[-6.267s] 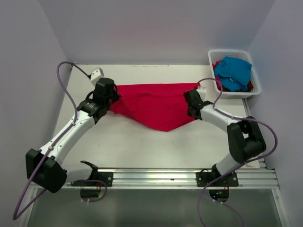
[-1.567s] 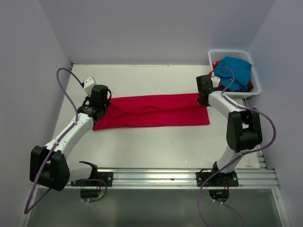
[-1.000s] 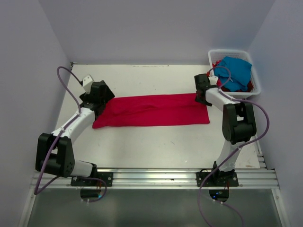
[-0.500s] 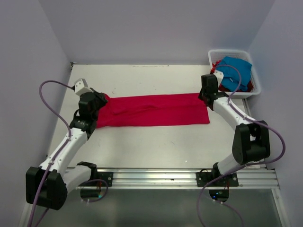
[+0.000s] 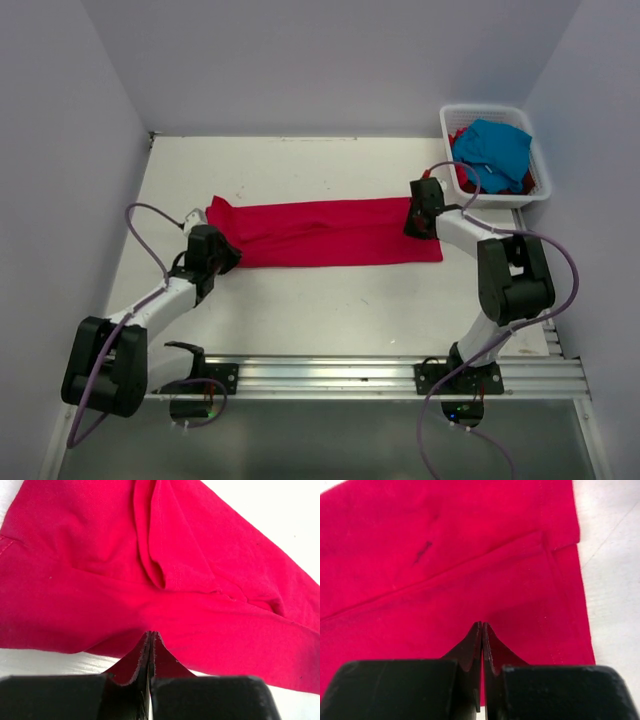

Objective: Fold and stack the t-shirts
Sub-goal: Fold the other side of the tshirt into a rectangle, then rotate the tshirt 90 degrees

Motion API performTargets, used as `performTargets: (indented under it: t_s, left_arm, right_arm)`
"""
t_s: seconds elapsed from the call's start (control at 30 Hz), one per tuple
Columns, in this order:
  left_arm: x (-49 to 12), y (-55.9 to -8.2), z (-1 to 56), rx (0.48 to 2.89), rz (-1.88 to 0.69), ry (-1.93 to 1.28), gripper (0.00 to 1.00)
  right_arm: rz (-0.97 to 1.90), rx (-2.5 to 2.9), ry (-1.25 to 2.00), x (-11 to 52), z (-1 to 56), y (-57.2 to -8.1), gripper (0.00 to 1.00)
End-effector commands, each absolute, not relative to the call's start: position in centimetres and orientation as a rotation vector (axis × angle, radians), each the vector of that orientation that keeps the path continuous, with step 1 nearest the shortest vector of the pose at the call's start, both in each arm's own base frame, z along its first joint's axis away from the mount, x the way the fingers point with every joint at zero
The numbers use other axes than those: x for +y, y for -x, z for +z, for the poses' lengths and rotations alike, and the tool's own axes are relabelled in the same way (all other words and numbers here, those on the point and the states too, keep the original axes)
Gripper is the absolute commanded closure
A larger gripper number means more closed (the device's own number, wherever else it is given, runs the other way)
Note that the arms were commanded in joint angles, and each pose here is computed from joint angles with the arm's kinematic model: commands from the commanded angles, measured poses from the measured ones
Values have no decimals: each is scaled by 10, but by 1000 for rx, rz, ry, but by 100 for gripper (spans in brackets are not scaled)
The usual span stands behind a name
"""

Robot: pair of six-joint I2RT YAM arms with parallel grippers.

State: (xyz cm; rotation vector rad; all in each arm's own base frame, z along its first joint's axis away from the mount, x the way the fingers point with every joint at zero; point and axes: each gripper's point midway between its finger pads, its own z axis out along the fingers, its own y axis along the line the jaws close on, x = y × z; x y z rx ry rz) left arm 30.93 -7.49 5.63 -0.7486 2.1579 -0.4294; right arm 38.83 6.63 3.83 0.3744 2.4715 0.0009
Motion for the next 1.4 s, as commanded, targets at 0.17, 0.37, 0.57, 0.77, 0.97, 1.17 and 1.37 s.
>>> performTargets:
  t_s: [0.17,0.37,0.57,0.77,0.97,1.17,1.37]
  left_arm:
    - [-73,-334,55,2124,-414,797,100]
    - [-71,-346,42,2156,-362,812,100]
    - [-66,-364,44,2155,-305,826,100]
    - [-57,-399,63,2116,-261,830,100]
    - [-44,-418,58,2145,-207,831,100]
    - [-35,-419,43,2171,-196,856,100]
    - [-25,-402,47,2152,-174,913,100]
  right_arm:
    - [72,2579,-308,88,16,-384,100]
    - [79,2697,-180,107,0,-358,100]
    - [1,2855,47,129,-12,-303,100]
    - [-13,2895,169,143,-5,-258,100]
    - [-38,2887,194,140,7,-230,100]
    - [-5,2885,192,142,13,-213,100]
    - [-20,2879,201,139,14,-206,100]
